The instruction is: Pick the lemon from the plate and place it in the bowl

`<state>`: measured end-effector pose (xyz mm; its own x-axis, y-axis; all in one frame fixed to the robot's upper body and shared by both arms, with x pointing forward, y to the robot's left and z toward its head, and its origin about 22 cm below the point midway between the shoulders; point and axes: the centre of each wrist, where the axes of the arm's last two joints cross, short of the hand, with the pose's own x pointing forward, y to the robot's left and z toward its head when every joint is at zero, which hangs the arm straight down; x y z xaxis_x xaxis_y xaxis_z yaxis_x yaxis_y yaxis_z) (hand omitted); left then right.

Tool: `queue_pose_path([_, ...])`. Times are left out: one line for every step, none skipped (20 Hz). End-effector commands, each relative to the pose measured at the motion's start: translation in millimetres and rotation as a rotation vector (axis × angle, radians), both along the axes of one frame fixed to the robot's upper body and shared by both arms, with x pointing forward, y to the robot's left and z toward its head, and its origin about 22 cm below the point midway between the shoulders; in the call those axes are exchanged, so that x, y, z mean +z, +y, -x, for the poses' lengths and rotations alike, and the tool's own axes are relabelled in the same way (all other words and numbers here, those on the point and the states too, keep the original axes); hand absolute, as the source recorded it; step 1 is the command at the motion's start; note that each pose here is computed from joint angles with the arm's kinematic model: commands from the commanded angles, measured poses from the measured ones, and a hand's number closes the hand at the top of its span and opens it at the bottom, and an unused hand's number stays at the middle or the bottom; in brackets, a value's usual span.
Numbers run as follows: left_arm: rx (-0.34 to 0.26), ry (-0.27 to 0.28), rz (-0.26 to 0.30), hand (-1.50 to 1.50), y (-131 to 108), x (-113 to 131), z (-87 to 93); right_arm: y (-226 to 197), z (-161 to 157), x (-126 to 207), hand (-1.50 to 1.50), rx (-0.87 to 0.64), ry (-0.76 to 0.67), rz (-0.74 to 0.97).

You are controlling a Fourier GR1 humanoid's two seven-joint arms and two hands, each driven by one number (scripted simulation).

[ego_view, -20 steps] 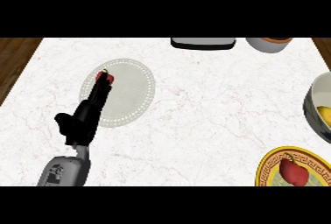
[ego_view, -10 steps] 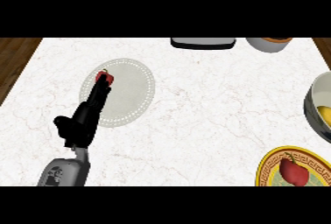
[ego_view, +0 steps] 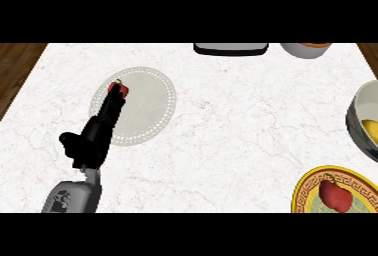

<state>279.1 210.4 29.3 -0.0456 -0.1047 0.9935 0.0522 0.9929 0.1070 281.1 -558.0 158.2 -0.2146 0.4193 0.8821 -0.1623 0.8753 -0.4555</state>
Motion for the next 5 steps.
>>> queue_pose_path([0.001,-0.017,0.003,0.0,-2.4,8.6,-3.8,-5.5,7.1,-2.2,-1.5,0.241,-0.024,-0.194])
queue_pose_path([-0.004,-0.003,-0.009,0.0,0.6,-1.1,1.5,-4.1,8.5,-7.0,-1.5,0.255,-0.008,-0.195])
queue_pose_path([0.004,-0.024,0.011,0.0,3.5,5.2,-0.3,-9.1,14.7,-4.1,-1.5,0.242,0.001,-0.184])
queue_pose_path([0.012,-0.013,0.009,0.0,-2.7,9.4,-4.1,-6.3,12.7,-5.7,-1.5,0.253,0.006,-0.185])
queue_pose_path([0.03,0.003,-0.003,0.0,5.7,-4.7,1.0,-10.5,17.6,-0.3,-1.5,0.255,-0.003,-0.184])
